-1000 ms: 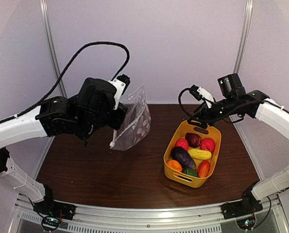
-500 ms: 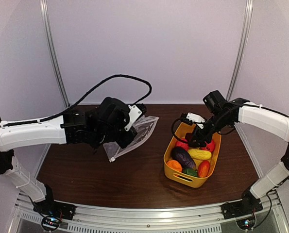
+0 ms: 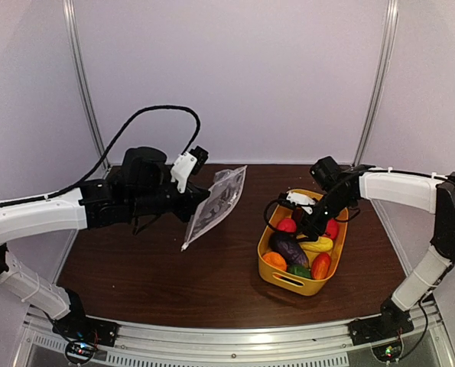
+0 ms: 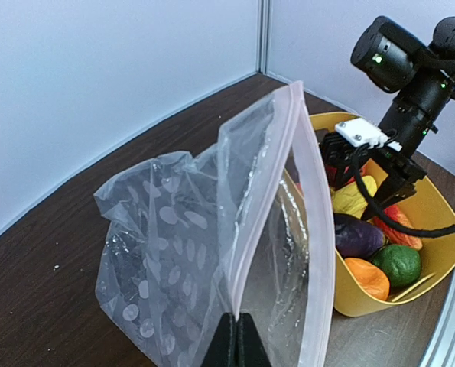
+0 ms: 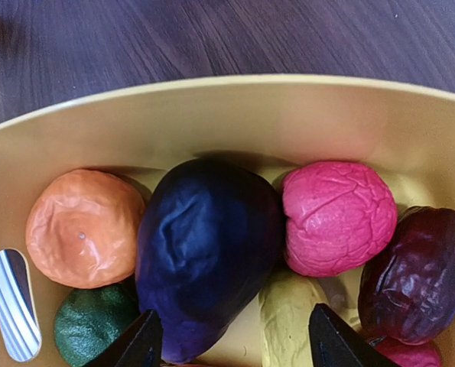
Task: Place the food in the zip-top bag and seal the zipper
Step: Pick up the fake vegetable from the bin.
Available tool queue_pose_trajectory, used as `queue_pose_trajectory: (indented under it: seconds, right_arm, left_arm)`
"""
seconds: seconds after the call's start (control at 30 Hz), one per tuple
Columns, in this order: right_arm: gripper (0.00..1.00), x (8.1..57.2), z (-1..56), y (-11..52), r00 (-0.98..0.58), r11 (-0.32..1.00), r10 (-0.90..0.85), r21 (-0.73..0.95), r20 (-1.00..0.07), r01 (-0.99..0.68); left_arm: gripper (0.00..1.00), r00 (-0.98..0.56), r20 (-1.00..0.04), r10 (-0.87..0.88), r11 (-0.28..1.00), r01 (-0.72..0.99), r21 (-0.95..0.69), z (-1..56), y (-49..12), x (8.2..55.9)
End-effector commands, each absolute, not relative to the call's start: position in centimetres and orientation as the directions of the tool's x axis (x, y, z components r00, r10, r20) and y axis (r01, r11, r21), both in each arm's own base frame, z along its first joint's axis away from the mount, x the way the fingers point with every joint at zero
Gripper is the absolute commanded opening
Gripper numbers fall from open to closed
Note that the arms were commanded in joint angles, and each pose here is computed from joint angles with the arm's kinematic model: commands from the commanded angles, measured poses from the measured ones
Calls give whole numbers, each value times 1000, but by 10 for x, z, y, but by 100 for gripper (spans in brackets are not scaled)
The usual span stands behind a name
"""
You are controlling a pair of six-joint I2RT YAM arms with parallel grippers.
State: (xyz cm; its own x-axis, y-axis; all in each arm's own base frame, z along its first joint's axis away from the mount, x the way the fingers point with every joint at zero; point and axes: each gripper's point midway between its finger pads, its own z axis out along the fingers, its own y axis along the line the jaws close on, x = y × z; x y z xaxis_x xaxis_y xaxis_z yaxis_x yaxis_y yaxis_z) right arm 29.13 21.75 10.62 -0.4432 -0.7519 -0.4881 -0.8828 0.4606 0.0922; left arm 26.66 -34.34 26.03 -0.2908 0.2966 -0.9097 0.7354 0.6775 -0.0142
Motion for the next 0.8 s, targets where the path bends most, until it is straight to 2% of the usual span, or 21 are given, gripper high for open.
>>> queue_pose_trajectory:
  seconds: [0.0, 0.3, 0.53, 0.7, 0.77]
  right_arm:
    - [67, 299, 98, 225, -459, 468, -745, 111, -484, -877]
    - [70, 288, 79, 233, -450, 434, -763, 146, -464, -889]
    - [75, 264, 77, 247, -419, 341, -775, 245, -473, -908]
    - [75, 272, 65, 243, -444, 388, -778, 214, -445, -896]
    - [79, 274, 57, 240, -453, 404, -785, 206, -423, -891]
  left_arm:
    - [0, -283, -931, 232, 677, 734, -55, 272, -344, 271]
    - [0, -296, -931, 215, 697, 714, -66, 273, -335, 277]
    - [0, -301, -930, 213, 700, 711, -69, 273, -334, 278]
    - [0, -303, -929, 211, 699, 711, -73, 273, -334, 278]
    - [0, -303, -929, 211, 699, 712, -73, 273, -334, 277]
